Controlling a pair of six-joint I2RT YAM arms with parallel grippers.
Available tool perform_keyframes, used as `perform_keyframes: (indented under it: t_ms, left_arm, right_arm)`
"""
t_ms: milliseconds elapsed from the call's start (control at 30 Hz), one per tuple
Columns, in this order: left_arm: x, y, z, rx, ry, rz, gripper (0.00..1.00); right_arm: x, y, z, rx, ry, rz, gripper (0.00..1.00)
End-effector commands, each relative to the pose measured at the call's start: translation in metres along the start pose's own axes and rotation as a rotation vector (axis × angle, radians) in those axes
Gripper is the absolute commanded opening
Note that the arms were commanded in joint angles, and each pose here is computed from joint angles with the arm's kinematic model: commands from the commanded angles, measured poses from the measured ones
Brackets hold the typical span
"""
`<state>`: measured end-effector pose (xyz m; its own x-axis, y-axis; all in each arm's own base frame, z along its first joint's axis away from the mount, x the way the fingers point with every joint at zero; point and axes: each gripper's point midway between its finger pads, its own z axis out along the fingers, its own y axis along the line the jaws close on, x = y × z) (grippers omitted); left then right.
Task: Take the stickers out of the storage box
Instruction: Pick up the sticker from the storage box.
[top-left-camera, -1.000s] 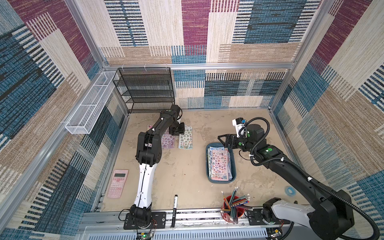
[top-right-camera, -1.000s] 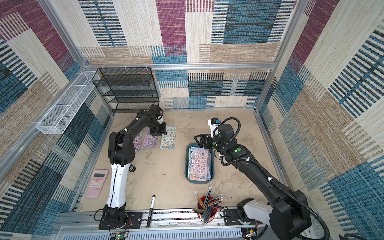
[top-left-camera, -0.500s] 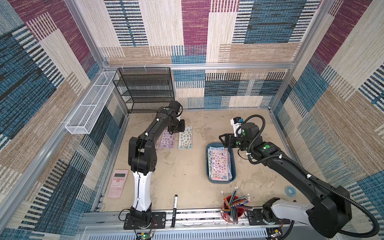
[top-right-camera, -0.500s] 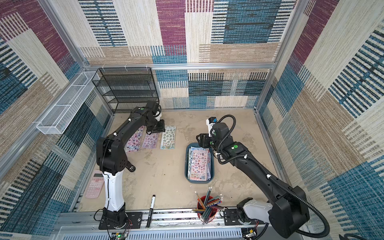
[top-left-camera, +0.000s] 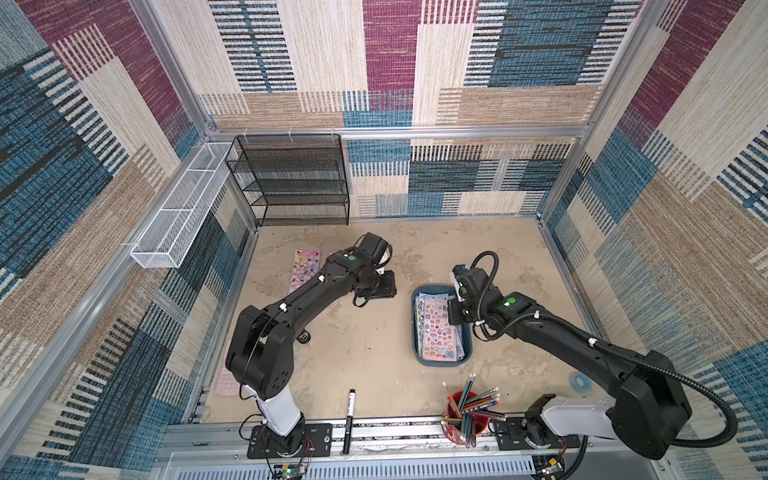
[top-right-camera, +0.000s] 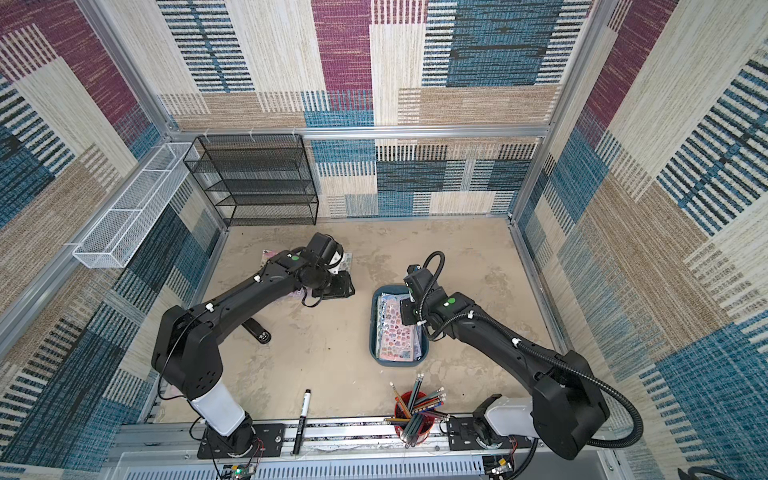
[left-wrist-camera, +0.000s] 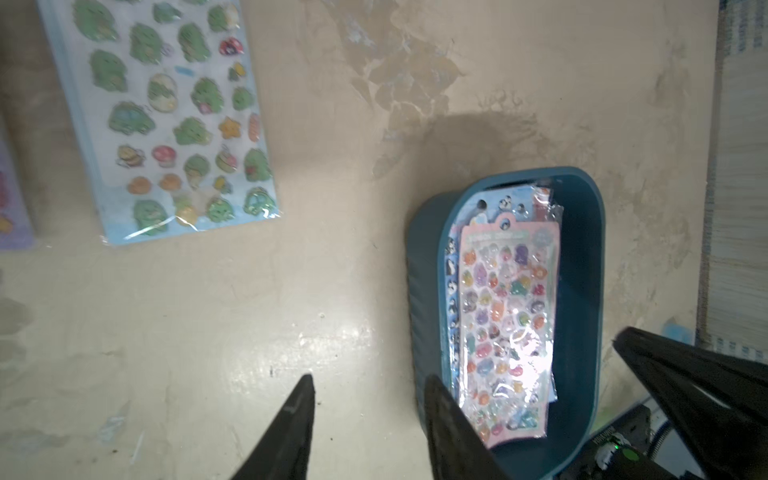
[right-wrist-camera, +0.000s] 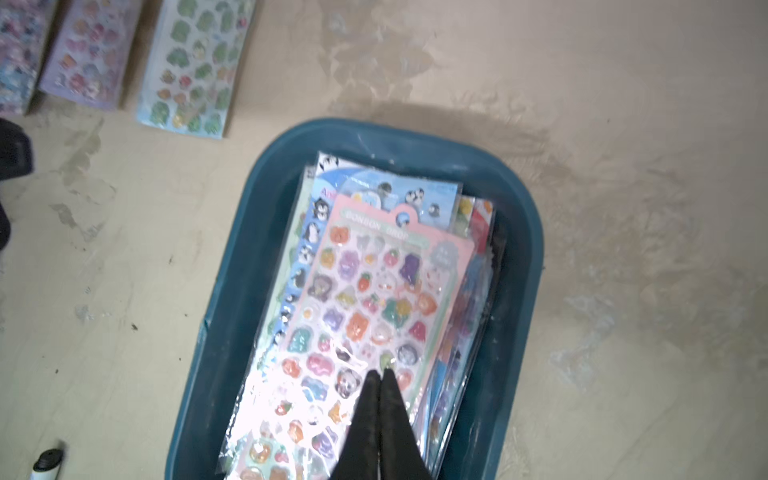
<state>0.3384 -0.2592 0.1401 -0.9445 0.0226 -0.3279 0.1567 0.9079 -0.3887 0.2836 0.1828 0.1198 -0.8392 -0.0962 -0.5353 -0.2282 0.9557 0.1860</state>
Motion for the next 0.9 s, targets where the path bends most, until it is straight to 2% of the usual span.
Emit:
perform_keyframes:
  t_ms: [0,333,500,867]
  left_arm:
    - [-0.003,-0.019,0.006,0.082,-0.059,-0.061,0.46]
    - [0.022,-0.042,0.04,0.112,-0.007,-0.058,0.47]
    - [0.034,-0.048,0.059,0.107,0.031,-0.045,0.44]
    - [0.049,-0.051,0.085,0.095,0.092,-0.04,0.38]
  right_arm:
    - [0.014,0.008,0.005,-0.057,0.037,0.049,0.0]
    - [0.047,0.02,0.039,-0.16,0.131,0.071,0.0]
    - [0.05,0.035,0.052,-0.252,0.139,0.119,0.0]
    - [0.054,0.045,0.06,-0.333,0.121,0.198,0.0]
